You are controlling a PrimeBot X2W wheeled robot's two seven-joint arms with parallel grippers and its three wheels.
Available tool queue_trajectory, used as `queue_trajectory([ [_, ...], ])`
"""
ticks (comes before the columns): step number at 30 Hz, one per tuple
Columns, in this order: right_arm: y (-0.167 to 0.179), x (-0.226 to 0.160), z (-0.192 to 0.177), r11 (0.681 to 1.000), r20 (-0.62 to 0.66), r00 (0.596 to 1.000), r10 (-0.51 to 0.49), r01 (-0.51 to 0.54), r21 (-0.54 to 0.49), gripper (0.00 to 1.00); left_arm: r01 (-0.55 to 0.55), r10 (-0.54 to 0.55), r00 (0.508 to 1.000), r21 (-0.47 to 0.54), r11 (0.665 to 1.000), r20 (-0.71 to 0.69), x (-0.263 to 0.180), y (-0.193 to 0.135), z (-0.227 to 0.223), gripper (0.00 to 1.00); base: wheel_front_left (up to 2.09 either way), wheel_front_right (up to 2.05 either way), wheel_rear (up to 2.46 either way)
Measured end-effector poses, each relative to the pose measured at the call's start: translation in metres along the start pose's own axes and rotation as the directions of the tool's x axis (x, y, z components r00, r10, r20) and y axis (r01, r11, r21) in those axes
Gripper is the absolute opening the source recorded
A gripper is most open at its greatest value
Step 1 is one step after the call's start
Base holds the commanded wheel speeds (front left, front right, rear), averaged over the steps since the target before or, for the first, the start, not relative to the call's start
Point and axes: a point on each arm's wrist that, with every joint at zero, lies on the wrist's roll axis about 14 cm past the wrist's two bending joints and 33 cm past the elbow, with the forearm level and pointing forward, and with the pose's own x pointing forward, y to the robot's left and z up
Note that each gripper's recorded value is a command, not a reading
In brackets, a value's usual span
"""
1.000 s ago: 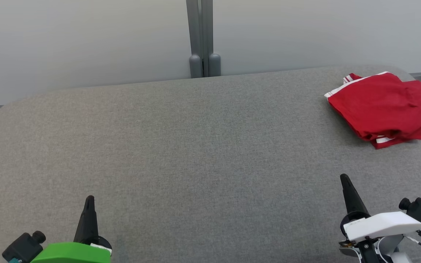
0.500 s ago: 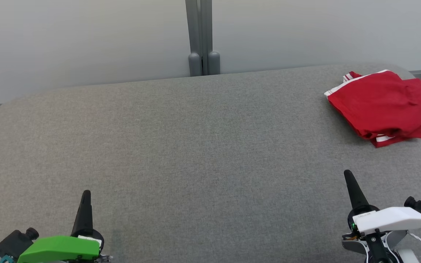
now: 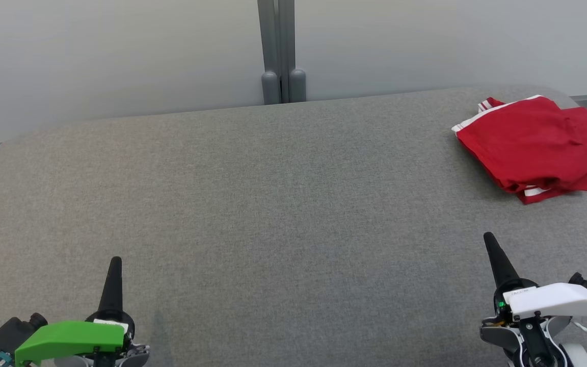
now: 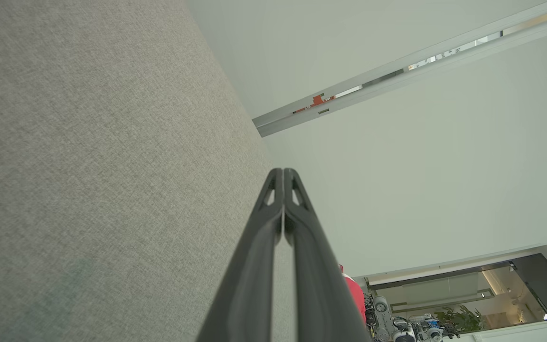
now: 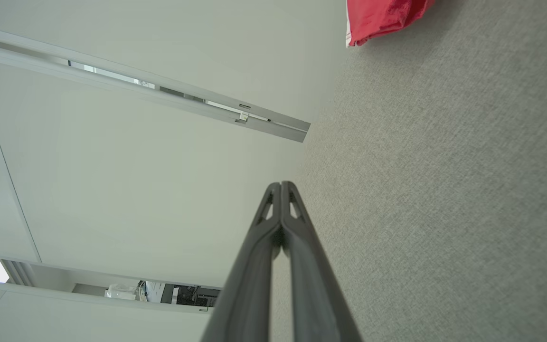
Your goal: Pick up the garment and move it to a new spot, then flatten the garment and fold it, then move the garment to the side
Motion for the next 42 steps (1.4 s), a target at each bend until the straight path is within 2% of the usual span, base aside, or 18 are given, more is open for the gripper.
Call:
queue_trajectory([
  [21, 0.000, 0.006, 0.008, 0.986, 0.008, 1.000, 0.001, -0.002, 0.168, 0.00, 0.018, -0.019, 1.000, -0.172, 0.985, -0.001, 0.010, -0.003, 0.006, 0.00, 0.00, 0.00, 0.00],
  [42, 0.001, 0.010, 0.014, 0.952, 0.014, 1.000, 0.009, -0.013, 0.305, 0.00, 0.046, -0.046, 0.999, -0.320, 0.946, 0.008, 0.019, -0.008, 0.012, 0.00, 0.00, 0.00, 0.00],
])
